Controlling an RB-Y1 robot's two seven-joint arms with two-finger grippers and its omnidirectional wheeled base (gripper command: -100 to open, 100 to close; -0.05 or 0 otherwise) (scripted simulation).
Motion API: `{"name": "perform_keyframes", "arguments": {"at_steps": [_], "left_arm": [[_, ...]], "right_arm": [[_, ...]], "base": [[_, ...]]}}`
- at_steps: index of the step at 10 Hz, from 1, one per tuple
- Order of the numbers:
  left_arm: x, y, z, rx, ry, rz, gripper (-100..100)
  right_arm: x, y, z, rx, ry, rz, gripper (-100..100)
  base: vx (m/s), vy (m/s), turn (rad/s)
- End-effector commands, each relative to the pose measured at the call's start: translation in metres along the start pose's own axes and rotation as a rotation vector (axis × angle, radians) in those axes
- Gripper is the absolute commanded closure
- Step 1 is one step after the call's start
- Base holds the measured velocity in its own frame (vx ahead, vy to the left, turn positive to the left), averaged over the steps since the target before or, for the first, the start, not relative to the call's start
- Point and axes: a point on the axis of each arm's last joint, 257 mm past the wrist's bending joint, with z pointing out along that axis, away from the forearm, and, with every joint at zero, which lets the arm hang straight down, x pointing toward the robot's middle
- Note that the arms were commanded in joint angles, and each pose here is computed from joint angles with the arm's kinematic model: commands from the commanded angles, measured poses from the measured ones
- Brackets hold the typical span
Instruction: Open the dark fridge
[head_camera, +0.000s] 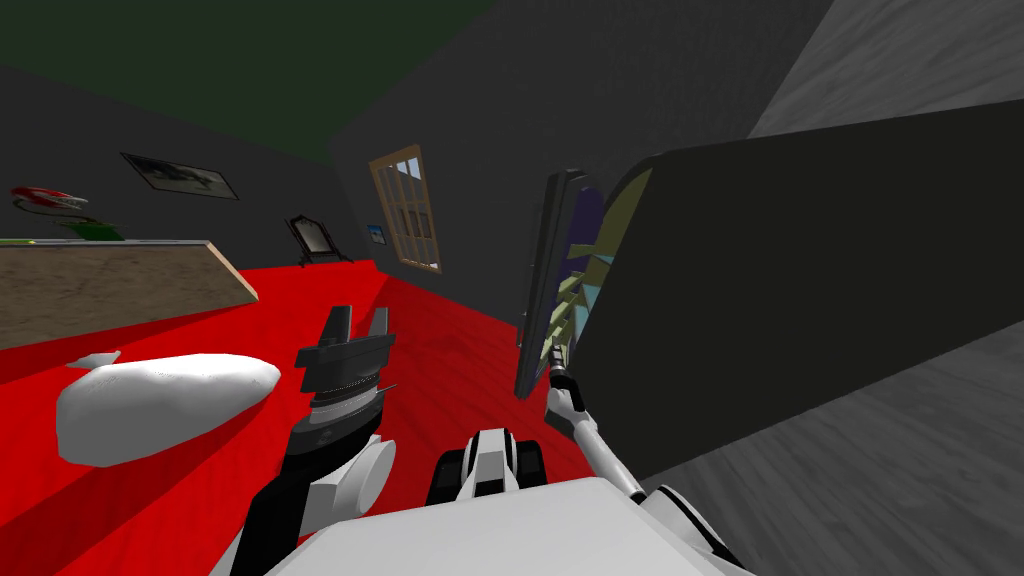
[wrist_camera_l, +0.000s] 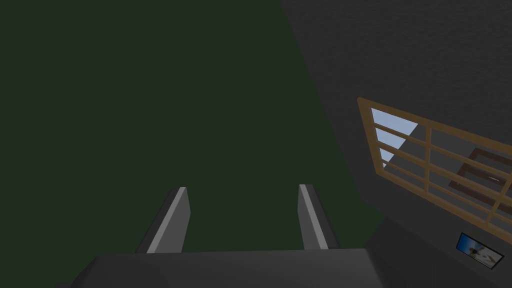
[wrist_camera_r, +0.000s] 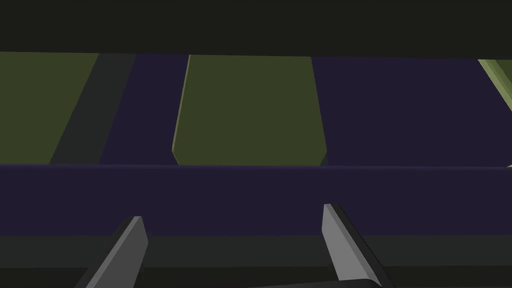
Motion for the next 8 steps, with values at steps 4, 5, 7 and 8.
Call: {"name": "perform_keyframes", "arguments": {"at_steps": [4, 5, 7, 8], "left_arm": [[0.0, 0.0, 0.0, 0.0, 0.0, 0.0, 0], [0.0, 0.0, 0.0, 0.0, 0.0, 0.0, 0], [0.0, 0.0, 0.0, 0.0, 0.0, 0.0, 0], [0.0, 0.0, 0.0, 0.0, 0.0, 0.0, 0]], "right_arm": [[0.007, 0.006, 0.002, -0.012, 0.009, 0.041, 100], [0.028, -0.001, 0.01, 0.01, 0.081, 0.034, 100], [0.047, -0.007, 0.016, 0.03, 0.154, 0.029, 100], [0.051, -0.007, 0.016, 0.028, 0.162, 0.028, 100]], "base": [[0.006, 0.006, 0.007], [0.03, 0.034, 0.389], [0.047, 0.042, 0.187], [0.043, 0.042, 0.14]]}}
